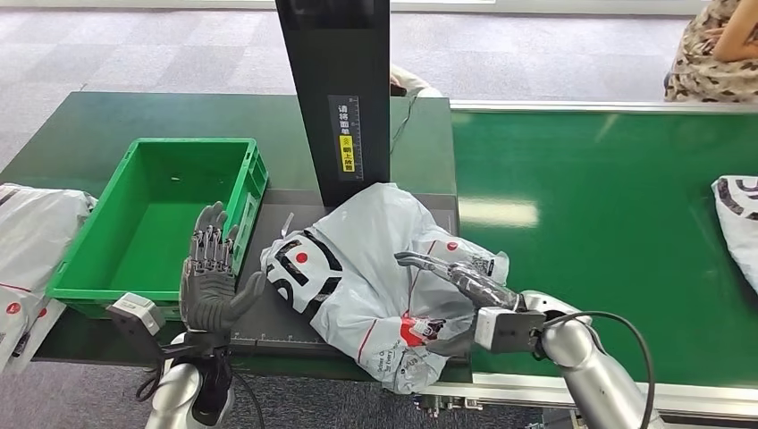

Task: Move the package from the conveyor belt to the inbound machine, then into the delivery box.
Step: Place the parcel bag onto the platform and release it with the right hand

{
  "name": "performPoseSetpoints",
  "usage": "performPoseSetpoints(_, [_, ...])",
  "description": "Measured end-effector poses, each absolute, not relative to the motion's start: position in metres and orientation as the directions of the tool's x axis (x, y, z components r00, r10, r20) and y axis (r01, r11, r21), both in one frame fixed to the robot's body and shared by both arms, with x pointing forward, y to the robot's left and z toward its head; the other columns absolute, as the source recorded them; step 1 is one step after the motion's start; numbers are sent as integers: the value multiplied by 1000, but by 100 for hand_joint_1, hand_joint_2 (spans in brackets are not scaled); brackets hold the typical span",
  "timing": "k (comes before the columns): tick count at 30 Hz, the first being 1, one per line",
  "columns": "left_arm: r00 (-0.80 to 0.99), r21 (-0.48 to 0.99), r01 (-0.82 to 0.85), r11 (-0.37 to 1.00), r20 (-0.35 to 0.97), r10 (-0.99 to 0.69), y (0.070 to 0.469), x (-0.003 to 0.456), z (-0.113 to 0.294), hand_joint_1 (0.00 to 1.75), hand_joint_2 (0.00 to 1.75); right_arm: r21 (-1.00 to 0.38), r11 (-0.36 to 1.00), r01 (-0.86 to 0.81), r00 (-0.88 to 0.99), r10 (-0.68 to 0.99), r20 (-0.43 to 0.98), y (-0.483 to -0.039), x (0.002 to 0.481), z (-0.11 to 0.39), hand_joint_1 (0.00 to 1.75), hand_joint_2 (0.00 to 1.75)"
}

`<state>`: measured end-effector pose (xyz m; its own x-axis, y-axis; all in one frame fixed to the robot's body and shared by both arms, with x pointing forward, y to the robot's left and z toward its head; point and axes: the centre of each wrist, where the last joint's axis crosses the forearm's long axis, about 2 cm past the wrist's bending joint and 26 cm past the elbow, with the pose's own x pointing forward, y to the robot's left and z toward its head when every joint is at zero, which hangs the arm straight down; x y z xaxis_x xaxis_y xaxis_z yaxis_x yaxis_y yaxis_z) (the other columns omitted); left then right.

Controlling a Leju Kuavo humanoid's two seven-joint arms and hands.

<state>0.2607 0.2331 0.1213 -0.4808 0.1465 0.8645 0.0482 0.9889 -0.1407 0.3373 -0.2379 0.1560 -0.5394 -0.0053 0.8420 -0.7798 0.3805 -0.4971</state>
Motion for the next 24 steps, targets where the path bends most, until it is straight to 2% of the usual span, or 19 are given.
performPoseSetpoints(5, [-479,-148,38,988,865,148,234,260,121,0,175,-441,352,-826,-530,-213,821,-238,341,181,0,175])
performPoseSetpoints(10, [-475,-152,36,988,867,151,236,259,120,0,175,-434,353,-829,-535,-275,799,-237,343,197,0,175])
performPoseSetpoints(13, [-464,-151,32,988,873,148,236,255,117,0,175,-411,467,-783,-567,-264,780,-235,346,207,0,175])
performPoseSetpoints(18, [-447,-132,50,990,884,140,233,244,114,0,175,-349,768,-537,-649,-111,753,-232,348,214,0,175])
performPoseSetpoints(24, [-436,-73,133,988,891,125,227,247,118,0,175,-206,861,-465,-553,-100,827,-221,339,195,0,175])
